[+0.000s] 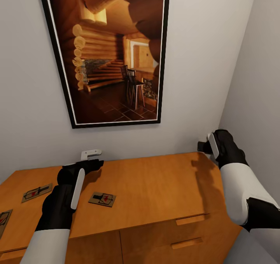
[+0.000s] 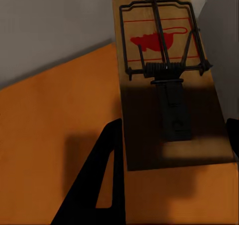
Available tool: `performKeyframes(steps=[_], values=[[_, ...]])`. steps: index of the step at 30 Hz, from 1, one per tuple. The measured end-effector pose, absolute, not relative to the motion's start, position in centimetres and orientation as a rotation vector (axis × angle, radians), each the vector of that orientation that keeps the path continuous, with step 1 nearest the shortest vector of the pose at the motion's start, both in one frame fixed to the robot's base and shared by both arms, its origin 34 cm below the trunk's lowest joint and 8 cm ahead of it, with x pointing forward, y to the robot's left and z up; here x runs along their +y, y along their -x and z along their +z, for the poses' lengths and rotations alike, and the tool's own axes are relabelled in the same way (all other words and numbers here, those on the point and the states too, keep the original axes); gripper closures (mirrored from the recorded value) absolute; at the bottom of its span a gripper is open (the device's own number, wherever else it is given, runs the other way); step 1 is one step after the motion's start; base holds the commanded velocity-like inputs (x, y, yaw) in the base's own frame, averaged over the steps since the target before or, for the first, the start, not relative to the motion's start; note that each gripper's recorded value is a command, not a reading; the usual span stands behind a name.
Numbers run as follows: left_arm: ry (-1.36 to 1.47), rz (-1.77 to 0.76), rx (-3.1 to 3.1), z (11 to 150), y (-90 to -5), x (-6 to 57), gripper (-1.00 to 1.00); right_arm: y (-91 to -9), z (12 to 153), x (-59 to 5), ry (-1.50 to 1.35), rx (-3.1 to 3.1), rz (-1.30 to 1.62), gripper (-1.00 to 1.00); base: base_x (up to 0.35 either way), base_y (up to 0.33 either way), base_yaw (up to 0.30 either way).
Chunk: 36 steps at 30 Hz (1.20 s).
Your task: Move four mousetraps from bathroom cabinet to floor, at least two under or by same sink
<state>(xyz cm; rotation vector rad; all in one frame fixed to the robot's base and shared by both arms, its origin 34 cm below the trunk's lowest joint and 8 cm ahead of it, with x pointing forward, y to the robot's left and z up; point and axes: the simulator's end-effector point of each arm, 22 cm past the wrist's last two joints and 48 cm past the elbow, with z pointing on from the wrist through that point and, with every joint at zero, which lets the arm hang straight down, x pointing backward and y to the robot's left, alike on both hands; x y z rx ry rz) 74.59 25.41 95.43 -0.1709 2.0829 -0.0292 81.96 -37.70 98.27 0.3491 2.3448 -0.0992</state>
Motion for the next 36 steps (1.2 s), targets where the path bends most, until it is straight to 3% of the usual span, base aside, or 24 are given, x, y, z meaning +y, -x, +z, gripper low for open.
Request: performKeyframes(steps=[21, 36], values=[[0.178, -0.026, 2.094, 95.2, -74.5, 25.7, -1.0, -81.6, 95.8, -36.6, -0.308, 2.355, -0.041, 1.0, -0.011, 0.0, 0.0], [0.18, -0.023, 2.084, 95.6, -74.5, 25.8, -1.0, -81.7, 95.8, -36.9, -0.312, 2.34, -0.043, 1.0, -0.315, 0.0, 0.0]])
